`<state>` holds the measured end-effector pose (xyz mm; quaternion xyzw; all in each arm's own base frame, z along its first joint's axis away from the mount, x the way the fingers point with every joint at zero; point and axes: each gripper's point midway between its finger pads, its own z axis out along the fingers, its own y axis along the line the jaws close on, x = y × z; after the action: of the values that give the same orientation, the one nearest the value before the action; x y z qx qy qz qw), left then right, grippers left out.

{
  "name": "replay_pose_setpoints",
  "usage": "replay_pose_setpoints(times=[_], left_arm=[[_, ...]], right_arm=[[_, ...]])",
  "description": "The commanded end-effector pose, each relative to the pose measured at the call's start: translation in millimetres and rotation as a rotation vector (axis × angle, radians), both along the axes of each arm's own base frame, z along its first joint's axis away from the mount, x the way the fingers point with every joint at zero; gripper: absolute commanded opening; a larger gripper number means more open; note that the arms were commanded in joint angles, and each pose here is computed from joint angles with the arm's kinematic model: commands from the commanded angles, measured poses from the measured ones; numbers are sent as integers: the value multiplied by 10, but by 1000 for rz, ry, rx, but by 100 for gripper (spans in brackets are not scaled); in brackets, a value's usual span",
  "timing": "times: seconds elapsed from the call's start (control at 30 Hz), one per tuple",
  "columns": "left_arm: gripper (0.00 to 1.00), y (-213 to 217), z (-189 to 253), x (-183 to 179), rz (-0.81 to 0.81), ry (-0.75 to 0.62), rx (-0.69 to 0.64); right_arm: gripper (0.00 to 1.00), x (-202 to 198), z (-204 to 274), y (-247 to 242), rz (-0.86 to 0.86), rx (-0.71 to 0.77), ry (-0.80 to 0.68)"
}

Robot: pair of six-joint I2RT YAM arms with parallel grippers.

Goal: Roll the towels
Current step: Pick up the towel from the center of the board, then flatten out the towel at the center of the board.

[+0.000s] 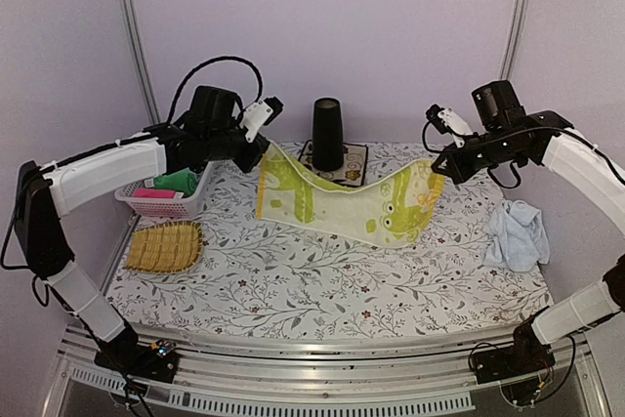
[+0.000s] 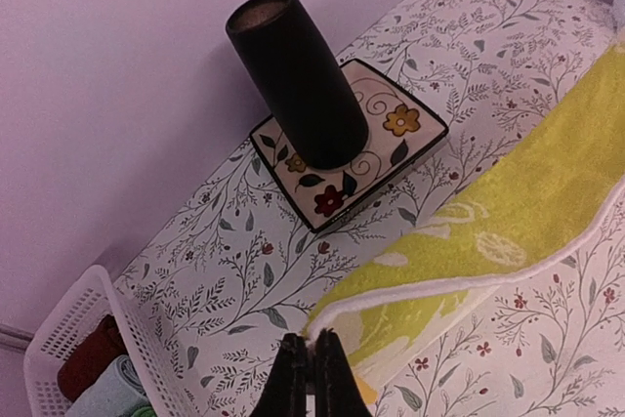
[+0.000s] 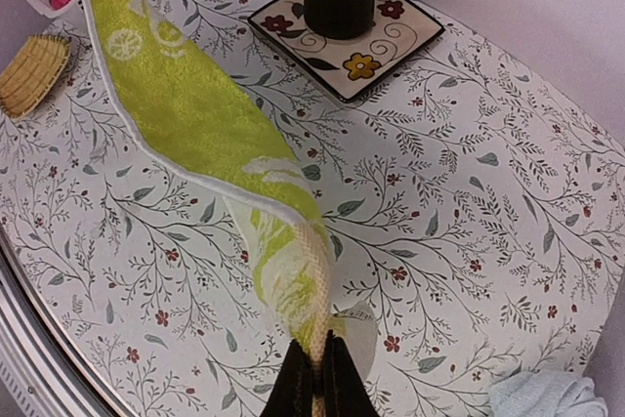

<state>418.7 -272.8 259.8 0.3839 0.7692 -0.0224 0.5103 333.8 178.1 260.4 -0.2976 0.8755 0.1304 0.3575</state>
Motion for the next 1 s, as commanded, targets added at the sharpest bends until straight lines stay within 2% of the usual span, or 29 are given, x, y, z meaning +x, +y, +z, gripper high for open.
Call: replay_pose_setpoints(times=[0.0,0.13,0.27,0.37,0.5,0.63,0.7,0.77,0.8,0.87,0.97], left_arm=[[0,282,70,-81,117,17,-19],[0,447,276,-231,147,-30,-54],[0,509,467,-471,126,-44,-138],[0,495,507,-746,77,-37,-188],[0,440,530,-1195,2,-50,-206],[0,504,612,-1432,7,-72,-211],[0,525,556,-1419,20,-65,-197],[0,509,385,-1303,46,-32,-136],[0,479,180,-1186,60,20,-86],[0,481,-141,-991,88,113,-27],[0,509,-643,-734,101,241,-14]], right_arm=[[2,221,44,-311,-83,-196,-196],[2,168,279,-467,-117,-236,-326],[2,-105,514,-355,2,-170,-402],[2,-358,381,-280,101,-157,-367],[2,-621,457,-232,169,-119,-360],[2,-762,532,-210,204,-89,-353],[1,-666,506,-218,171,-105,-322],[2,-430,213,-295,89,-186,-249],[2,-285,-50,-360,37,-248,-205],[2,-107,-264,-401,-15,-300,-182],[2,144,-530,-355,-52,-334,-143]])
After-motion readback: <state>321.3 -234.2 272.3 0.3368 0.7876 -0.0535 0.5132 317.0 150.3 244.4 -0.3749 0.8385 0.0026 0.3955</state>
